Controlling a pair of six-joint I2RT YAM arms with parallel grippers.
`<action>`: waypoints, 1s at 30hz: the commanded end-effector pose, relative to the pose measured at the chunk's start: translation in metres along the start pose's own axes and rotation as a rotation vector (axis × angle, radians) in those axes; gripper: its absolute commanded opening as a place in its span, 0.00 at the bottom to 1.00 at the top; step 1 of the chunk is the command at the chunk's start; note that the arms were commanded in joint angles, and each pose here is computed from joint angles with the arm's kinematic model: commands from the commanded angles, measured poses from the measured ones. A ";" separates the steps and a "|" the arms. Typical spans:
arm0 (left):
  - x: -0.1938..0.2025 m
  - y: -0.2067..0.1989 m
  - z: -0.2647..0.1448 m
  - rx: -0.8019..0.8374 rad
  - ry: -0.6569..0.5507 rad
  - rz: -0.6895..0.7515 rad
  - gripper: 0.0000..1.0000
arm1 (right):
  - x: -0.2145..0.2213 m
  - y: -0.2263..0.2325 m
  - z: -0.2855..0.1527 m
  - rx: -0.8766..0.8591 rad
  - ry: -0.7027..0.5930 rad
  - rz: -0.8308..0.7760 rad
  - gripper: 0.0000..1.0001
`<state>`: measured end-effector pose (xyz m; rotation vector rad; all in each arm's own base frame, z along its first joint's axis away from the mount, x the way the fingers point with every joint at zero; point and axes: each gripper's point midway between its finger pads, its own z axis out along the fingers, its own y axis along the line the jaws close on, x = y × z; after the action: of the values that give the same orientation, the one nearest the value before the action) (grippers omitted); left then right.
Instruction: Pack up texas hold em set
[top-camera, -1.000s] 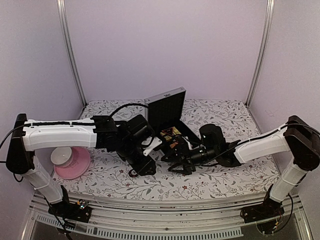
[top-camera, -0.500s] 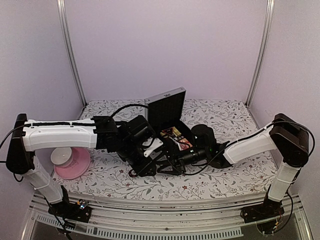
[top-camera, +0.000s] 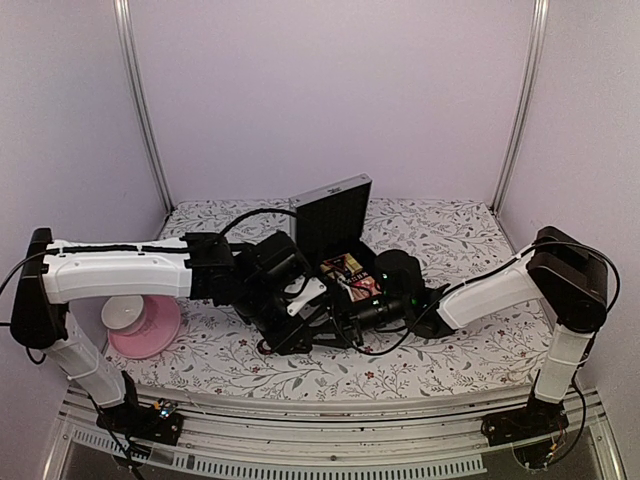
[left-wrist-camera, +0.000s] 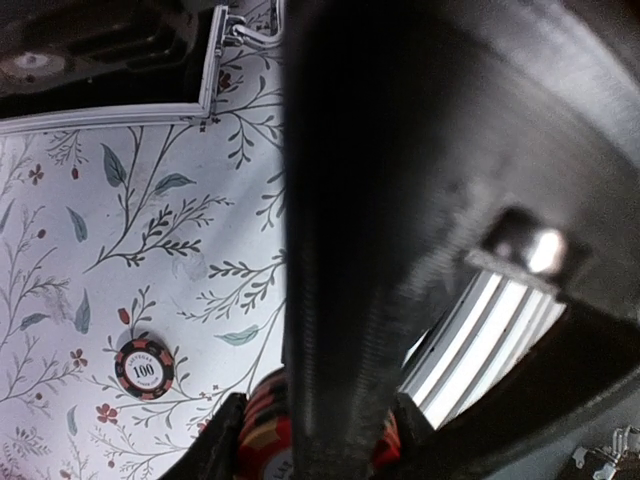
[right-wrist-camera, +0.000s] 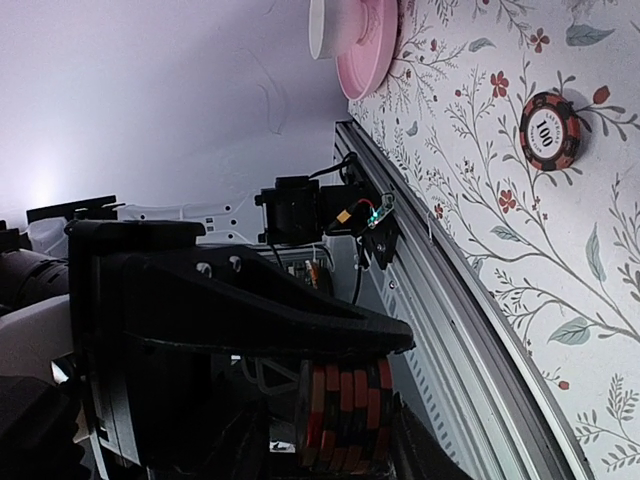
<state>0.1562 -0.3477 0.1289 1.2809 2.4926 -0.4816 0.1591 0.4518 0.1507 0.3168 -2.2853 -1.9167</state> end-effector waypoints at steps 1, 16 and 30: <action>-0.026 -0.011 -0.021 0.010 -0.126 0.036 0.13 | 0.012 0.010 0.011 -0.032 0.061 -0.031 0.36; -0.029 -0.001 -0.028 -0.047 -0.169 0.029 0.31 | 0.013 0.021 0.009 -0.040 0.039 -0.077 0.03; -0.057 0.047 -0.084 -0.125 -0.493 -0.090 0.92 | -0.064 -0.001 -0.096 0.311 -0.401 -0.189 0.02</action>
<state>0.1840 -0.3344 0.2056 1.0370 2.1939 -0.5386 0.2050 0.4107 0.1811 0.2606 -2.6006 -1.9809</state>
